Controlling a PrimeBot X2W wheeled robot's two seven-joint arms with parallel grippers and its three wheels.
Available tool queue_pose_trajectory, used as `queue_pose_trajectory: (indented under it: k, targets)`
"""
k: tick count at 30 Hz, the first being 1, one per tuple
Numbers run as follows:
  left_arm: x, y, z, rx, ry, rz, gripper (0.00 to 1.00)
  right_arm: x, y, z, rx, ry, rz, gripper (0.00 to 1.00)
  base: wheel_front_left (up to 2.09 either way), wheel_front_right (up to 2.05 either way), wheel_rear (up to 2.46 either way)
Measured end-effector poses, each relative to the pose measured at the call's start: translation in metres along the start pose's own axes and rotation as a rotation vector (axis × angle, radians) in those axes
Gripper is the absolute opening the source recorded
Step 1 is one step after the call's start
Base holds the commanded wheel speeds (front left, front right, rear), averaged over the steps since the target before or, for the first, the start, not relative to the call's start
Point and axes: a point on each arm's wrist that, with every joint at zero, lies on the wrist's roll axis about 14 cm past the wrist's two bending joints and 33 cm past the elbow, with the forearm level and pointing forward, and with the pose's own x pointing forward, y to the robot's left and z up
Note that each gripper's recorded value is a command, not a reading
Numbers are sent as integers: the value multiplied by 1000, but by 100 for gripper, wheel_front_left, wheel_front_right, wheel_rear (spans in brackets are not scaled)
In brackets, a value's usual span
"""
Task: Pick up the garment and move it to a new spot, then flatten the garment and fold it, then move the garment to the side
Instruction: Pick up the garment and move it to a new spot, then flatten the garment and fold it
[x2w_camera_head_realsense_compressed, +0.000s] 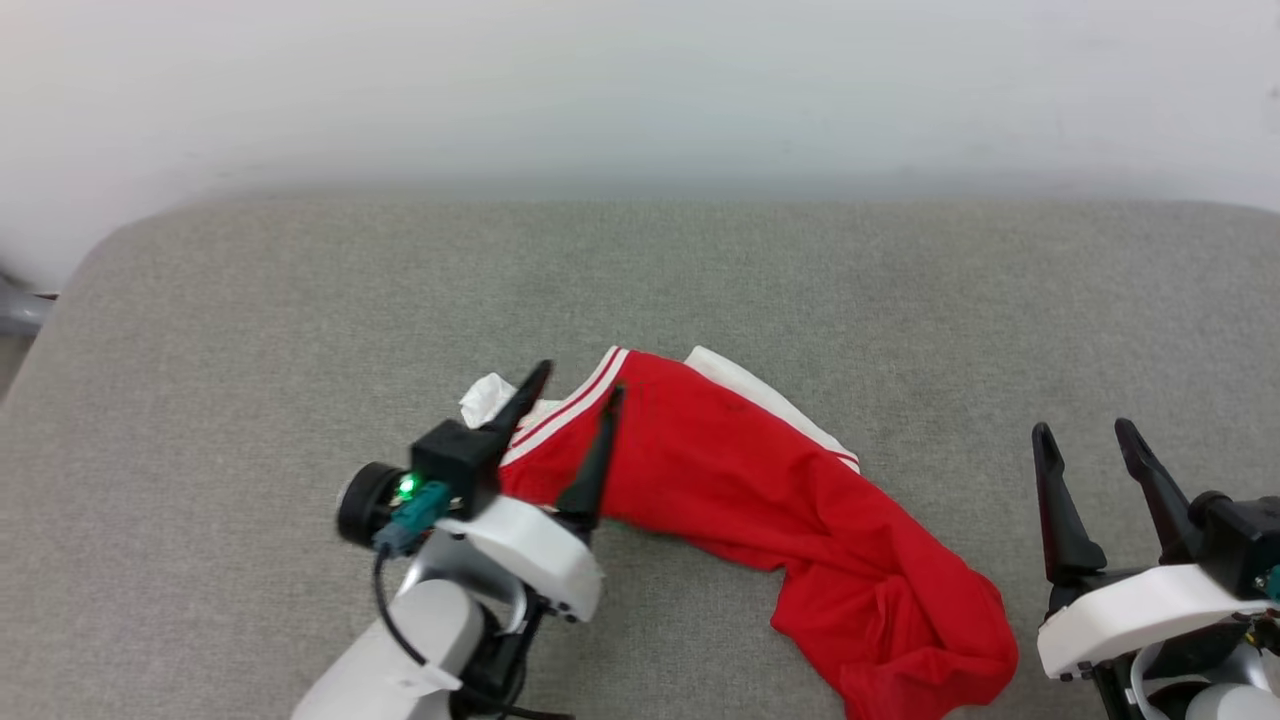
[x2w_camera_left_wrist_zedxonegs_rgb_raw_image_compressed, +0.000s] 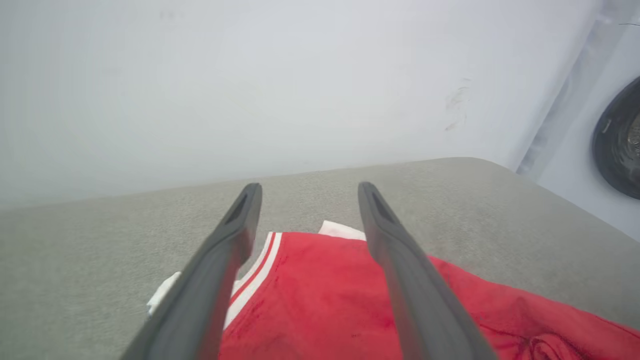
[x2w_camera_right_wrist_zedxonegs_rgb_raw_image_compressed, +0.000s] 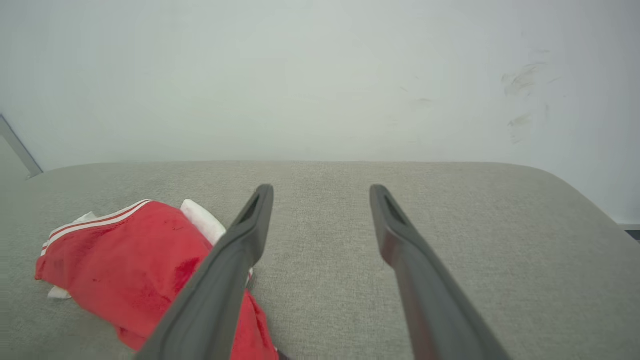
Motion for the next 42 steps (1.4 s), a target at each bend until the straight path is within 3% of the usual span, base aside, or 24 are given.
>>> queue_pose_trajectory:
  k: [7,12,24,31,35,42]
  targets:
    - [-39,63,9,48,-12,215,100,-10,7,4,-1,0,18,100,0,0,0]
    - [-63,82,8,66,-3,287,100,-18,8,5,0,5,21,100,0,0,0]
    - [-73,80,5,78,13,280,100,-26,2,-1,19,24,2,100,0,0,0]
    - [-69,76,2,68,21,270,100,-28,-20,-19,59,76,-63,100,0,0,0]
    - [-62,76,0,58,20,266,100,-16,-34,-46,94,182,-108,100,0,0,0]
    - [-51,82,-5,40,25,273,100,15,-22,-83,140,388,-79,100,0,0,0]
